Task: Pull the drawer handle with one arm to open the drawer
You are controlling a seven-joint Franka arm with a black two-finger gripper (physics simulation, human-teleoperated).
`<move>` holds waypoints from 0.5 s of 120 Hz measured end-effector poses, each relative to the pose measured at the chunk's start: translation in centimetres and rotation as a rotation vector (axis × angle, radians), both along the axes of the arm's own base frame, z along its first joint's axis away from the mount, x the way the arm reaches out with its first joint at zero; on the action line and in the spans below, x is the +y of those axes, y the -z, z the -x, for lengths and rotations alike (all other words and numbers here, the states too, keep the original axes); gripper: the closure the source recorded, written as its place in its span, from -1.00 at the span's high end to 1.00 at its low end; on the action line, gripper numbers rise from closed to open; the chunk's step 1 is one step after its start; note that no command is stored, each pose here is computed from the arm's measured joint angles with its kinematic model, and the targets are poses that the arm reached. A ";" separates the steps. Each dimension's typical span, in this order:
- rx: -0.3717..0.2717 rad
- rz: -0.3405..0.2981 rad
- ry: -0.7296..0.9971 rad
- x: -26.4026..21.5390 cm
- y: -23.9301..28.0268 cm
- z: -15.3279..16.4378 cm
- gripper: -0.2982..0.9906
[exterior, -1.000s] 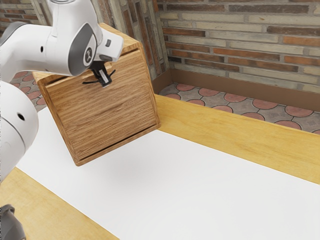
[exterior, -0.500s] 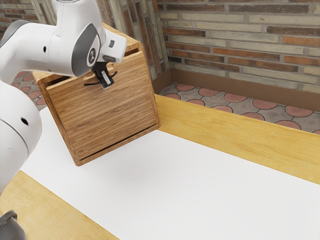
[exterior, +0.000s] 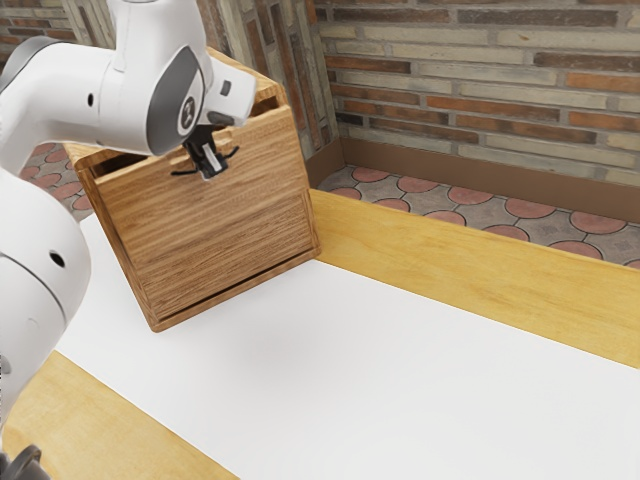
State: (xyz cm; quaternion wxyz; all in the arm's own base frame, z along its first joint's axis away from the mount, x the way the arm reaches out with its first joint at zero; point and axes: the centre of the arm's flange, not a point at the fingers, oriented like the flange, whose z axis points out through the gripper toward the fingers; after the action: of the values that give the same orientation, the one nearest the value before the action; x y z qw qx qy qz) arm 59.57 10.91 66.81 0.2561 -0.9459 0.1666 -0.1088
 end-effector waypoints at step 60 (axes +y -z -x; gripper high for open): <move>0.008 0.008 -0.004 -1.8 0.5 0.0 -0.51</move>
State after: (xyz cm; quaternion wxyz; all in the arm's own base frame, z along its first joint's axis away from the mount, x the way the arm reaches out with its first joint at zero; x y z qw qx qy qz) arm 59.59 9.07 66.27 0.2518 -0.9478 0.1651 -0.1052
